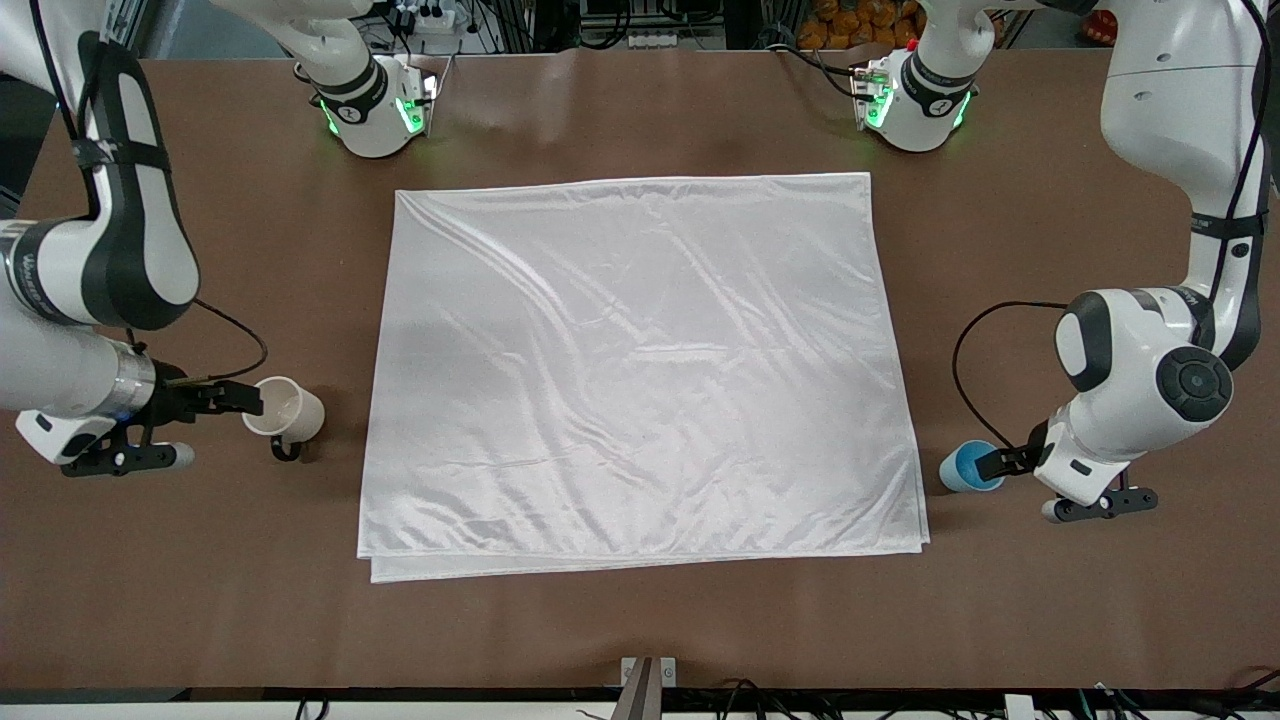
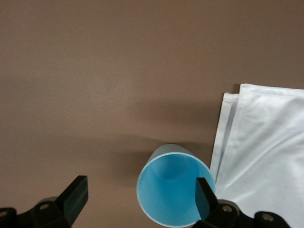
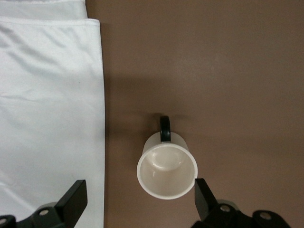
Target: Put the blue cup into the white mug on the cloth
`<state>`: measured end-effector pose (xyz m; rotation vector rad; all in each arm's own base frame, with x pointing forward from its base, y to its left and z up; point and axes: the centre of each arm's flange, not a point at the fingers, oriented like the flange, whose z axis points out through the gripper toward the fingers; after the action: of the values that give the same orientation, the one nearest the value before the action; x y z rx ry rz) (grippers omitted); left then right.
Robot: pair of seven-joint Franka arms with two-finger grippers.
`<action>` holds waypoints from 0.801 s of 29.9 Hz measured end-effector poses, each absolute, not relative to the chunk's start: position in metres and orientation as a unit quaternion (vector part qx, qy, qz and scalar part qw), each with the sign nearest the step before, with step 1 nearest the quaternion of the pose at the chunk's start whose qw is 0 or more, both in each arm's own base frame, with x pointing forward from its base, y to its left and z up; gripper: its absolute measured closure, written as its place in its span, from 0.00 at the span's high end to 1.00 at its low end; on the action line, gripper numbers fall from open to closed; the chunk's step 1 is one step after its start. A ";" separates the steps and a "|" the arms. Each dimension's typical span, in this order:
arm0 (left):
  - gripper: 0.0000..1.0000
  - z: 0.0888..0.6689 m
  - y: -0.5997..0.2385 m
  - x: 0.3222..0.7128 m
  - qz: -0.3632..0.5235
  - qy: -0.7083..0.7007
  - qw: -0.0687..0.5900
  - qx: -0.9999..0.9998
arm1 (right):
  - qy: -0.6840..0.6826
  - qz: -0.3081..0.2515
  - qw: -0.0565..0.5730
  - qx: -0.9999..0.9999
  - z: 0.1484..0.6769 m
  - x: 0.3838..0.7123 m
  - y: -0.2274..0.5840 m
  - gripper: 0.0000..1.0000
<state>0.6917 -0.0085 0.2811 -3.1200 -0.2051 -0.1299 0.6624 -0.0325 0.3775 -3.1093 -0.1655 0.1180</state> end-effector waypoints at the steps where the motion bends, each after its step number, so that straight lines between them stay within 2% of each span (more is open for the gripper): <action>1: 1.00 0.280 -0.008 0.691 -0.040 -0.066 0.006 -0.997 | -0.057 0.036 0.013 -0.998 0.371 0.665 -0.033 1.00; 11: 1.00 0.263 -0.008 0.689 -0.034 -0.066 0.007 -0.997 | -0.111 0.017 0.012 -0.994 0.313 0.680 -0.046 1.00; 24: 1.00 0.240 -0.008 0.687 -0.032 -0.065 0.008 -0.997 | -0.146 0.009 0.011 -0.989 0.264 0.687 -0.059 1.00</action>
<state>0.6871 -0.0083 0.2405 -3.1181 -0.2033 -0.0992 0.6866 -0.0590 0.2641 -3.0871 -0.4548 0.0269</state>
